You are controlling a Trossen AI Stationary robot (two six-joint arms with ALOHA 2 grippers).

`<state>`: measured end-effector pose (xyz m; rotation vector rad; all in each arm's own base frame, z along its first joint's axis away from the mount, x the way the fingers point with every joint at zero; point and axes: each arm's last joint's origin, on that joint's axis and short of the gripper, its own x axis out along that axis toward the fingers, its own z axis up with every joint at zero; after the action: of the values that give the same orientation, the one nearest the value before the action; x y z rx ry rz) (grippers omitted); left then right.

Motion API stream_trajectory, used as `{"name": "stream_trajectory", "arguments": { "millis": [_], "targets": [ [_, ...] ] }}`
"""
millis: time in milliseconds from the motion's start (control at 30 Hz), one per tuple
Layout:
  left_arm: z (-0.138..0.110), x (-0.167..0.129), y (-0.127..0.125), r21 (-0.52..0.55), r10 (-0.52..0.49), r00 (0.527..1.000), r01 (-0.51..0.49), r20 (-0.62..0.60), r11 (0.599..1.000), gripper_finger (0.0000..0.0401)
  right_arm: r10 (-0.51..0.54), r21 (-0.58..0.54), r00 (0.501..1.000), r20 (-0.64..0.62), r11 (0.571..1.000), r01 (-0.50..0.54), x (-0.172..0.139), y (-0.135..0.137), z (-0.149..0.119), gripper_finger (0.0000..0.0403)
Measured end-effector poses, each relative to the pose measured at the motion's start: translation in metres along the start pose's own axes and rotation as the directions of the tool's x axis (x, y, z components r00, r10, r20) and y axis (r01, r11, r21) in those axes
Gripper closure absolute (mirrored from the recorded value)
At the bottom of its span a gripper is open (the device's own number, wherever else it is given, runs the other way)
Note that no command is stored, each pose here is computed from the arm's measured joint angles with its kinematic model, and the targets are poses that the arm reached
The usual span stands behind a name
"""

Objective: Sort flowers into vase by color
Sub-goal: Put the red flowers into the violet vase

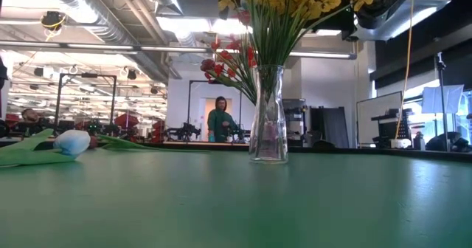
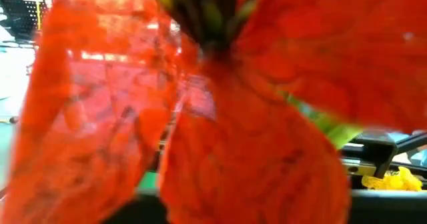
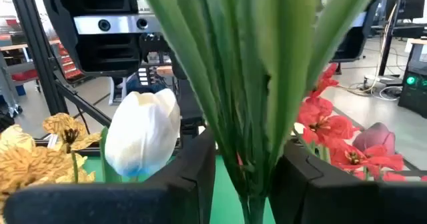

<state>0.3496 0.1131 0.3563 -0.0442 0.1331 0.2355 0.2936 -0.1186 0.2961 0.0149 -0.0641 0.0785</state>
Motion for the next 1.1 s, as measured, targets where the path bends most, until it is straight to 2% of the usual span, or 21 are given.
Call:
{"name": "stream_trajectory", "arguments": {
  "millis": [233, 567, 1100],
  "targets": [
    [-0.0006, 0.0000, 0.0001, 0.008, 0.003, 1.000, -0.003, -0.006, 1.000, 0.0401, 0.003, -0.001, 1.000, 0.003, 1.000, -0.003, -0.0008, 0.0007, 0.0017, 0.0292],
    [-0.0009, 0.0000, 0.0004, 0.019, 0.013, 1.000, -0.013, -0.009, 1.000, 0.0401, 0.003, 0.012, 0.997, -0.076, 1.000, -0.002, -0.0083, 0.0048, 0.0030, 0.0292],
    [-0.0036, -0.0001, 0.0007, 0.018, 0.020, 0.999, -0.020, -0.037, 1.000, 0.0401, -0.024, 0.019, 0.994, -0.103, 0.999, 0.026, -0.0097, 0.0049, 0.0016, 0.0292]
  ]
}}
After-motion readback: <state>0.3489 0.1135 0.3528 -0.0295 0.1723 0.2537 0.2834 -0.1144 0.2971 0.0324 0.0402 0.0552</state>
